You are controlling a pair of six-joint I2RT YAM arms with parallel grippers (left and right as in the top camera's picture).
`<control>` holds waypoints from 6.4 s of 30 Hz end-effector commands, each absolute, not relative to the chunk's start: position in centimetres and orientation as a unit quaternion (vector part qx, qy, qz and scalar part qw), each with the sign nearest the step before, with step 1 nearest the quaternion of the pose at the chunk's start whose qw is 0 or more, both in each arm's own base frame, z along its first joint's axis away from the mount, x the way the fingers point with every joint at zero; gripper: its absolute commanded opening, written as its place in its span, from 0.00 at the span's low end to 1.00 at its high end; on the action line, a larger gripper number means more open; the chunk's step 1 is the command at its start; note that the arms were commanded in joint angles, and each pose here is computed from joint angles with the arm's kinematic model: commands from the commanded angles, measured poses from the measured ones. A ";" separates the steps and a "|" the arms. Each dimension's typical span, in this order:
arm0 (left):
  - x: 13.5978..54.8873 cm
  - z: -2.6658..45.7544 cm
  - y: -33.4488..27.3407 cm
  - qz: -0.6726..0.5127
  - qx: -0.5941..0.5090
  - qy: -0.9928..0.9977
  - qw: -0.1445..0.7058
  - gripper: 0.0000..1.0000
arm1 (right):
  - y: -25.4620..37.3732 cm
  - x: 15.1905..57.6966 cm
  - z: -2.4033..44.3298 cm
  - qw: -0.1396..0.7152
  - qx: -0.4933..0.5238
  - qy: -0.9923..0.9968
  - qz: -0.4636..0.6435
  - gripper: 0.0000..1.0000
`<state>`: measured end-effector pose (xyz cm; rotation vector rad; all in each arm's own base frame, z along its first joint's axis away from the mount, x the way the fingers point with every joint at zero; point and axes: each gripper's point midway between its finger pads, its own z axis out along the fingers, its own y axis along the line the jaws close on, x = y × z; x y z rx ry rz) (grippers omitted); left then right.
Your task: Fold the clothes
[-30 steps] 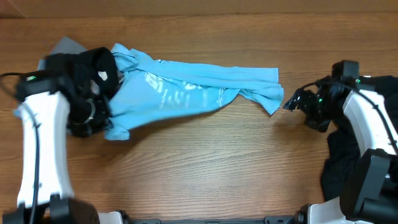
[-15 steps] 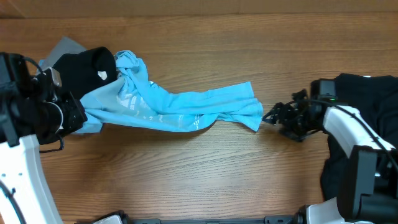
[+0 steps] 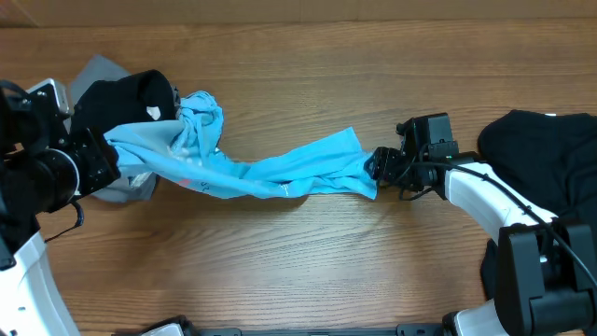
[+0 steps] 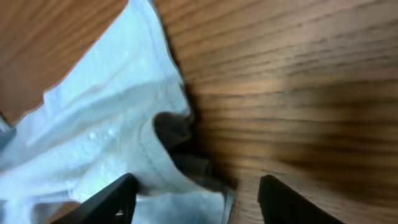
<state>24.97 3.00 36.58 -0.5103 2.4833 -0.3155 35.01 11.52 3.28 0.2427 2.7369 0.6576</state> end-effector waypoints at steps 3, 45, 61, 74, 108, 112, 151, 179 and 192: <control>24.5 39.2 3.0 -0.107 -0.171 0.920 0.337 0.04 | 12.2 36.0 3.8 0.184 0.072 0.951 0.237 0.78; 31.6 35.9 3.4 -0.129 -0.111 0.942 0.288 0.04 | 5.8 39.9 15.7 0.325 0.164 0.915 0.171 0.34; 32.6 34.5 0.6 -0.119 -0.044 0.957 0.262 0.08 | 12.4 29.3 8.6 0.012 0.149 0.941 0.304 0.57; 32.6 34.4 0.7 -0.116 -0.045 0.957 0.260 0.15 | 16.6 27.8 2.9 0.018 0.256 0.929 0.267 0.25; 32.1 34.1 0.7 -0.119 -0.050 0.960 0.247 0.27 | 4.0 28.0 7.8 0.029 0.278 0.955 0.103 0.24; 31.6 33.6 0.6 -0.120 -0.049 0.964 0.232 0.31 | 3.5 29.5 7.3 0.046 0.286 0.951 0.110 0.79; 27.4 12.0 -3.5 -0.148 -0.048 0.988 -0.013 0.47 | 6.8 23.0 13.1 0.016 0.238 0.955 0.176 0.04; 26.9 4.2 -3.5 -0.148 -0.041 0.988 0.016 0.12 | 5.8 32.8 4.8 0.040 0.233 0.947 0.218 0.34; 27.2 4.2 -3.5 -0.148 -0.040 0.988 0.023 0.14 | 7.7 37.5 8.1 0.134 0.169 0.917 0.335 0.14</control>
